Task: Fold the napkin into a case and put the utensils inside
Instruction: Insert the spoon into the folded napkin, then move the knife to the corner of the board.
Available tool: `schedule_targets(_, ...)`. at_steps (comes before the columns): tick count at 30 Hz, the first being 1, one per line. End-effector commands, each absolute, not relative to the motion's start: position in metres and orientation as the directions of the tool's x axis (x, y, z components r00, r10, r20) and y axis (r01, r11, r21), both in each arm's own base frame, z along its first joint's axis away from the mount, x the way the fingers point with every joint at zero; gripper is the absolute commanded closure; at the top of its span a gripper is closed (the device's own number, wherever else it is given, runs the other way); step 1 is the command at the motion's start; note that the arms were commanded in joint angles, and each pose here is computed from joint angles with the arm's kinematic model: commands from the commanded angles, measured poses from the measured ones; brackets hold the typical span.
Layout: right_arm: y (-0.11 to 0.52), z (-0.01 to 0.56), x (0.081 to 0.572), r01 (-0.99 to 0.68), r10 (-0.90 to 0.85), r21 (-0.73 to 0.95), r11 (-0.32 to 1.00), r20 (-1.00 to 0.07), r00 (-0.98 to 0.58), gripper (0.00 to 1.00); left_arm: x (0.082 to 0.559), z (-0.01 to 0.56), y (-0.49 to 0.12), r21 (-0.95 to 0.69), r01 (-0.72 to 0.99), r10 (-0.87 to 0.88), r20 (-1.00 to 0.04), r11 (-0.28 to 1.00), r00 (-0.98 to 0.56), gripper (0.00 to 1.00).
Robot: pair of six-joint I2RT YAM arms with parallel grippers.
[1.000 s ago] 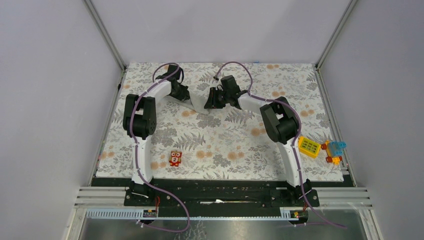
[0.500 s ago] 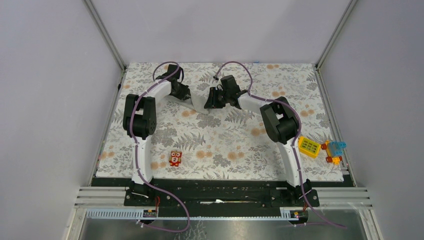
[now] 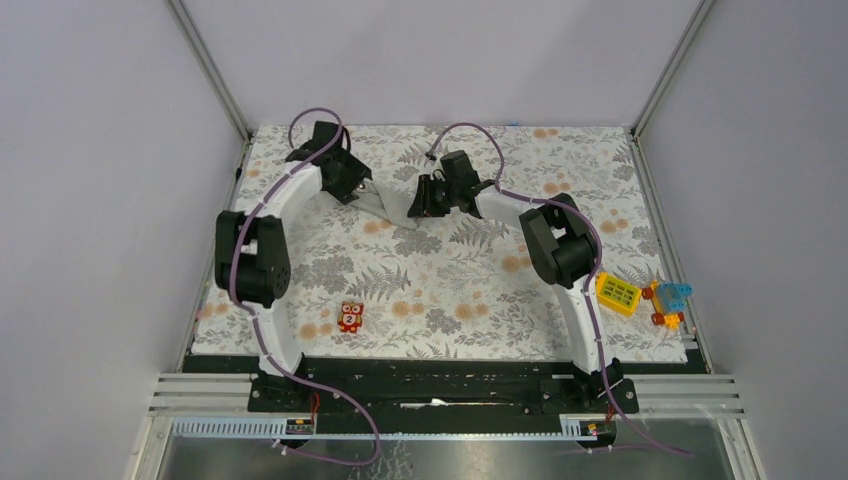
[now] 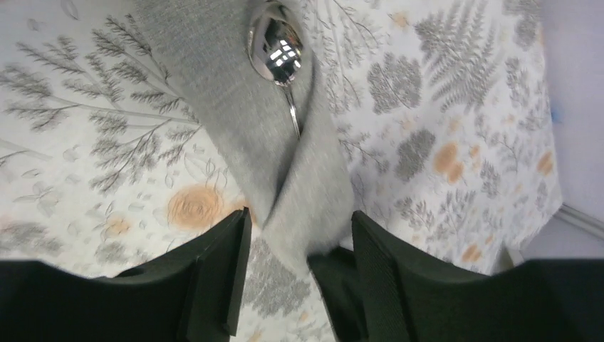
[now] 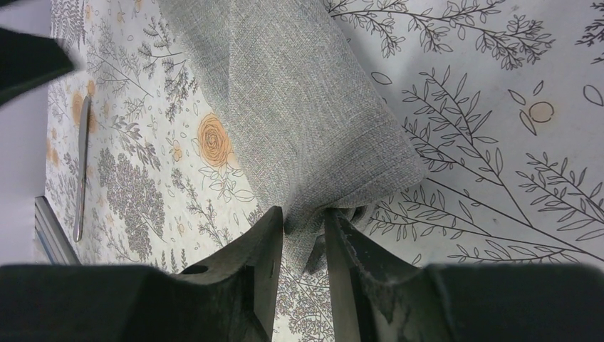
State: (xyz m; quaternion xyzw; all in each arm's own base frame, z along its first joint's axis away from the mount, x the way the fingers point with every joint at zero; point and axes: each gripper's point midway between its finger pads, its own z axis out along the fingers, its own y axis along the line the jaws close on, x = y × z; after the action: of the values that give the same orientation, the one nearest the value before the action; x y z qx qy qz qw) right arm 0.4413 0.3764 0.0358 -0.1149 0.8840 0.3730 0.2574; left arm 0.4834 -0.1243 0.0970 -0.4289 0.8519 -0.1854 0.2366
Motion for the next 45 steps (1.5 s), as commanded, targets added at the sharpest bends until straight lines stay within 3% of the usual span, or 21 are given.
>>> schedule_targets(1, 0.388, 0.05, 0.443, -0.453, -0.035, 0.589, 0.669, -0.583, -0.812, 0.63, 0.436, 0.154, -0.091, -0.412, -0.506, -0.651, -0.422, 0.757, -0.63, 0.34)
schedule_targets(5, 0.39, 0.054, 0.441, -0.465, -0.04, 0.594, 0.657, -0.588, -0.808, 0.55, 0.362, 0.149, -0.039, -0.262, -0.512, -0.571, -0.478, 0.818, -0.667, 0.28)
schedule_targets(10, 0.392, 0.056, 0.437, -0.473, -0.041, 0.609, 0.637, -0.586, -0.809, 0.46, 0.289, 0.148, 0.032, -0.341, -0.655, -0.729, -0.447, 0.675, -0.519, 0.19)
schedule_targets(13, 0.394, 0.058, 0.435, -0.477, -0.039, 0.621, 0.623, -0.584, -0.811, 0.45, 0.262, 0.139, 0.062, -0.271, -0.723, -0.748, -0.448, 0.635, -0.489, 0.02)
schedule_targets(14, 0.394, 0.058, 0.435, -0.48, -0.039, 0.622, 0.618, -0.586, -0.809, 0.45, 0.252, 0.134, 0.073, -0.211, -0.763, -0.756, -0.443, 0.611, -0.482, 0.01)
schedule_targets(20, 0.397, 0.068, 0.432, -0.502, -0.027, 0.636, 0.586, -0.604, -0.797, 0.44, 0.23, 0.085, 0.104, -0.051, -0.846, -0.811, -0.319, 0.53, -0.489, 0.01)
schedule_targets(32, 0.396, 0.07, 0.431, -0.504, -0.025, 0.637, 0.583, -0.606, -0.795, 0.44, 0.242, 0.024, 0.121, 0.046, -0.768, -0.748, -0.197, 0.639, -0.634, 0.01)
schedule_targets(35, 0.395, 0.07, 0.431, -0.503, -0.024, 0.635, 0.586, -0.608, -0.794, 0.44, 0.244, 0.013, 0.109, -0.004, -0.751, -0.744, -0.14, 0.66, -0.654, 0.02)
schedule_targets(39, 0.395, 0.07, 0.431, -0.501, -0.023, 0.635, 0.588, -0.606, -0.795, 0.44, 0.242, 0.008, 0.096, -0.049, -0.749, -0.749, -0.096, 0.661, -0.655, 0.09)
schedule_targets(42, 0.395, 0.07, 0.432, -0.501, -0.024, 0.633, 0.59, -0.607, -0.794, 0.44, 0.242, 0.016, 0.082, -0.115, -0.765, -0.773, -0.085, 0.634, -0.628, 0.24)
schedule_targets(45, 0.394, 0.069, 0.433, -0.496, -0.022, 0.63, 0.598, -0.605, -0.796, 0.44, 0.243, 0.025, 0.066, -0.194, -0.769, -0.79, -0.066, 0.609, -0.609, 0.3)
